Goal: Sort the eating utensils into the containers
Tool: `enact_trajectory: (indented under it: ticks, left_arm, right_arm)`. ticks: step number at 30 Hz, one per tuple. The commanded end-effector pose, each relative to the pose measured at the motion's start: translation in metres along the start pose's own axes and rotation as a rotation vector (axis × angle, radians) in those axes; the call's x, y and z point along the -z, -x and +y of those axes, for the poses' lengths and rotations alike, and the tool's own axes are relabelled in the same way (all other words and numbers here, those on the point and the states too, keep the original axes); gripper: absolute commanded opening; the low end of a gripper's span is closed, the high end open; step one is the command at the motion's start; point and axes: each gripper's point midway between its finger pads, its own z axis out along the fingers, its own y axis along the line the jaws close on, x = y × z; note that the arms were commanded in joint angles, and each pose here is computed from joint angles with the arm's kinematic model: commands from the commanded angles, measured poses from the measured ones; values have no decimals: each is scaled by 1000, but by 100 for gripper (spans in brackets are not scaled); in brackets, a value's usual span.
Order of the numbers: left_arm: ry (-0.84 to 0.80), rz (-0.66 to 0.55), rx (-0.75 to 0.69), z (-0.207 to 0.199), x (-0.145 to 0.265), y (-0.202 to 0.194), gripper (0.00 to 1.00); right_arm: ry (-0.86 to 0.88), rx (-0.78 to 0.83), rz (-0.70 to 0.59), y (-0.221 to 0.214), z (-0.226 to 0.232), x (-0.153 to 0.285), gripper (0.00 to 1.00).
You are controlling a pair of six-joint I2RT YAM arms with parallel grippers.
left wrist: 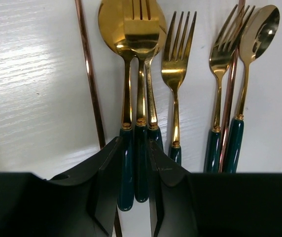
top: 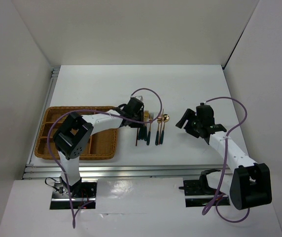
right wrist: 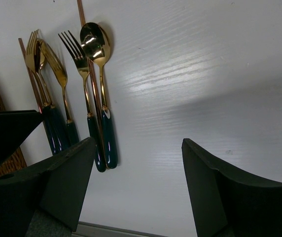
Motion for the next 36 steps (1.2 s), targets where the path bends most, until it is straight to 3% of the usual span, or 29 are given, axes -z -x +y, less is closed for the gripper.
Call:
enact_trajectory:
  ticks: [1, 18, 28, 34, 36]
  left_arm:
    - [10, -34, -12, -4, 1, 12, 39]
    - [42, -9, -54, 3, -13, 7, 39]
    - [98, 54, -85, 7, -24, -7, 49]
    - [120, 49, -78, 9, -25, -3, 21]
    - [127, 43, -68, 9, -22, -2, 19]
  right_arm:
    - [-18, 4, -4, 0, -6, -2, 78]
    - [-45, 3, 1, -3, -13, -9, 78]
    - [-52, 2, 9, -4, -14, -13, 78]
    - [-46, 3, 2, -2, -13, -13, 78]
    - [-46, 3, 2, -2, -13, -13, 78]
